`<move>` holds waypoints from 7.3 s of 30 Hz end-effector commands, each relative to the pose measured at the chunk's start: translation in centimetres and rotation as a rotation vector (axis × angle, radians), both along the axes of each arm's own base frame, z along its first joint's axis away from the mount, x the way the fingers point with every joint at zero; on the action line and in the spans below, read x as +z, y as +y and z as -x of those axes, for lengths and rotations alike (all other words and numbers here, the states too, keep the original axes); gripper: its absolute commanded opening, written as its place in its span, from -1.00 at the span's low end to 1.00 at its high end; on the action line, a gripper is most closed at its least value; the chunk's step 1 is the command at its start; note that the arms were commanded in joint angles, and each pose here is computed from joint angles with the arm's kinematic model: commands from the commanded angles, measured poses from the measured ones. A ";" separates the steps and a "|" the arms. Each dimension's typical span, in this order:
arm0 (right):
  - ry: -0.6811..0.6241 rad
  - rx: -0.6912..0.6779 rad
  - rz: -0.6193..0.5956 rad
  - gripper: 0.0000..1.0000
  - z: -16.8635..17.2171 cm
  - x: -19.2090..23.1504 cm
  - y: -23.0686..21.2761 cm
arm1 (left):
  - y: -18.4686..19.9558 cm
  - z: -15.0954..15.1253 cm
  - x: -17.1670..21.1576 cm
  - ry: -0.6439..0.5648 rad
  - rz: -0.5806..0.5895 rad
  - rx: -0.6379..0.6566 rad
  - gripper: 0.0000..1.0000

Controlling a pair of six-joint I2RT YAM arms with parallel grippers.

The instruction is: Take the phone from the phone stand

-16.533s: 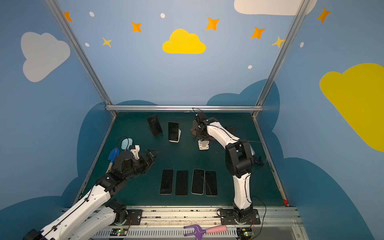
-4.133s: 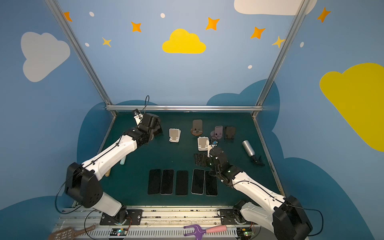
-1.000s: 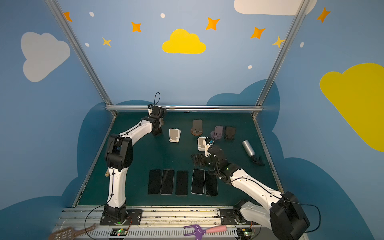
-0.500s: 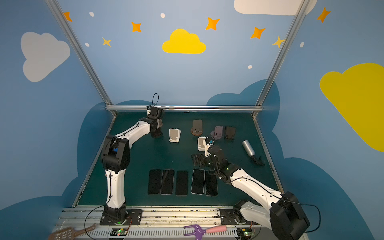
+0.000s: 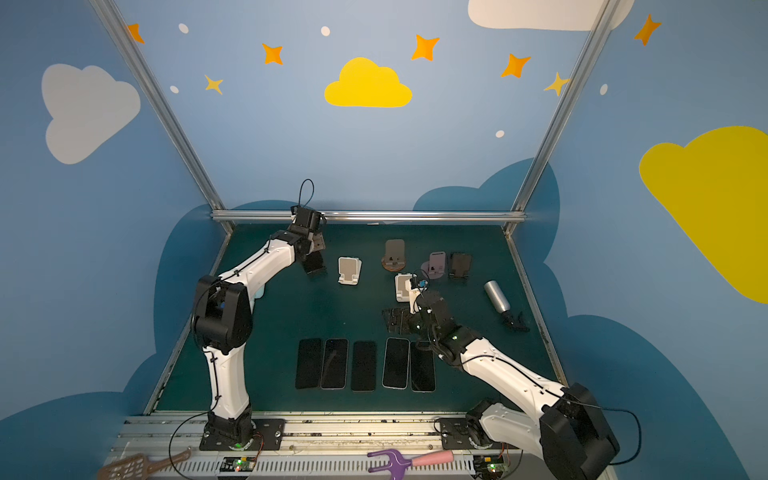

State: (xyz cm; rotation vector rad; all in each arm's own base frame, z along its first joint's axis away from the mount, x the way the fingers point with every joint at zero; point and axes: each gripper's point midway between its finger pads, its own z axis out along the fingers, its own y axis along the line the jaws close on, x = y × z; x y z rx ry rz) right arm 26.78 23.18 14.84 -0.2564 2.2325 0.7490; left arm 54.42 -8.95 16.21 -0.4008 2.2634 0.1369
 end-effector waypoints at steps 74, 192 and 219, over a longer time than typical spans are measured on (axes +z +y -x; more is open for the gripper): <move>-0.026 0.008 -0.001 0.85 -0.2 1.3 0.2 | -8.4 17.0 -15.5 0.482 0.049 -0.311 0.30; -0.048 -0.040 0.023 0.86 -0.5 1.3 -0.9 | -23.5 8.9 -6.5 0.212 0.154 -0.326 0.43; -0.068 -0.051 0.037 0.86 -0.7 1.3 -1.2 | 0.3 3.6 2.2 0.016 -0.010 0.312 1.00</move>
